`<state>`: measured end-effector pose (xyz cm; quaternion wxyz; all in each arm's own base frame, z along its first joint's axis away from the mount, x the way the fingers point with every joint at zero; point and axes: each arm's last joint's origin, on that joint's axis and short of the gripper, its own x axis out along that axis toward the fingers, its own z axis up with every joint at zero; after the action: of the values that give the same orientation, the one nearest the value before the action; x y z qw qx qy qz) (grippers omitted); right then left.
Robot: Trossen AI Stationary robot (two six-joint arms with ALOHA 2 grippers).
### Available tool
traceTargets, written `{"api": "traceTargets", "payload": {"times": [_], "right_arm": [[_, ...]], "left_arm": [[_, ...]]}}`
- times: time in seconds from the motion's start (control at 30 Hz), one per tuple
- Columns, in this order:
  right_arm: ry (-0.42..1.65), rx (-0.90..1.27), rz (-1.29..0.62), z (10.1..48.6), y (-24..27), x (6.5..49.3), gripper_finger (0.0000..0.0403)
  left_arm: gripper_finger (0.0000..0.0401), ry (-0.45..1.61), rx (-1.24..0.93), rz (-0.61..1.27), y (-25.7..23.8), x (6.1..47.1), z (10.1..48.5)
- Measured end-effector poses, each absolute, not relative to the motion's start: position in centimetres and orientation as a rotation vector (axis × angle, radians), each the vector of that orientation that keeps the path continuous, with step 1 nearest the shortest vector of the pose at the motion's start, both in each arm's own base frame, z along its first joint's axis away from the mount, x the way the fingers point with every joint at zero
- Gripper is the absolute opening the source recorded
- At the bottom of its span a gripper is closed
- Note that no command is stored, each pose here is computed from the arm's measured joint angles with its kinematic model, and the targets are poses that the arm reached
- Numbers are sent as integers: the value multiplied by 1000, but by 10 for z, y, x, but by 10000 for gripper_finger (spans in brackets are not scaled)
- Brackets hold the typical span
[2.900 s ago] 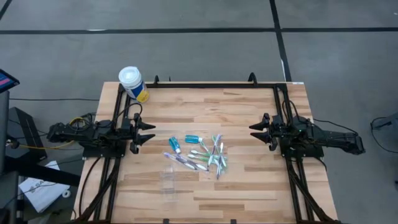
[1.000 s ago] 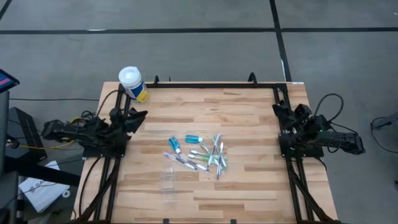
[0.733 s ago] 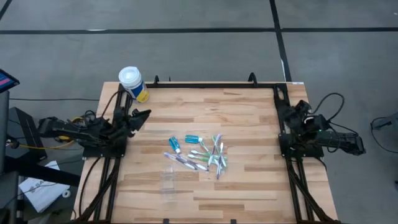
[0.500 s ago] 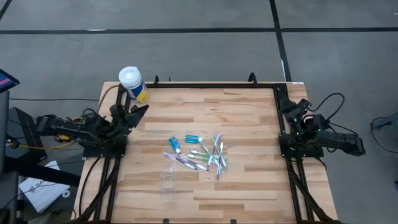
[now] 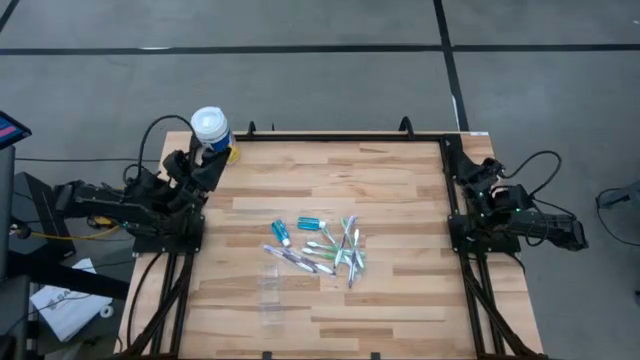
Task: Pick & Place toothbrushing station
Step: Put the blue mouthwash into the transparent organizer
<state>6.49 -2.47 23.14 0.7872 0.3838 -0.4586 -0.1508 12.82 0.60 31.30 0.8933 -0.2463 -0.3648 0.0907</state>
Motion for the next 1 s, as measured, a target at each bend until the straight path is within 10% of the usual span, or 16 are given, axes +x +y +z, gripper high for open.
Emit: {"api": "traceTargets", "payload": {"times": [0.43,0.73,1.0], "right_arm": [[-1001,535,-255,314,-19,57,168],[-326,219,-501,428,-26,97,160],[-103,89,-598,487,-29,108,171]], "left_arm": [[184,-703,-561,126,20,158,332],[133,558,-250,206,44,243,342],[125,875,269,-187,20,305,304]]}}
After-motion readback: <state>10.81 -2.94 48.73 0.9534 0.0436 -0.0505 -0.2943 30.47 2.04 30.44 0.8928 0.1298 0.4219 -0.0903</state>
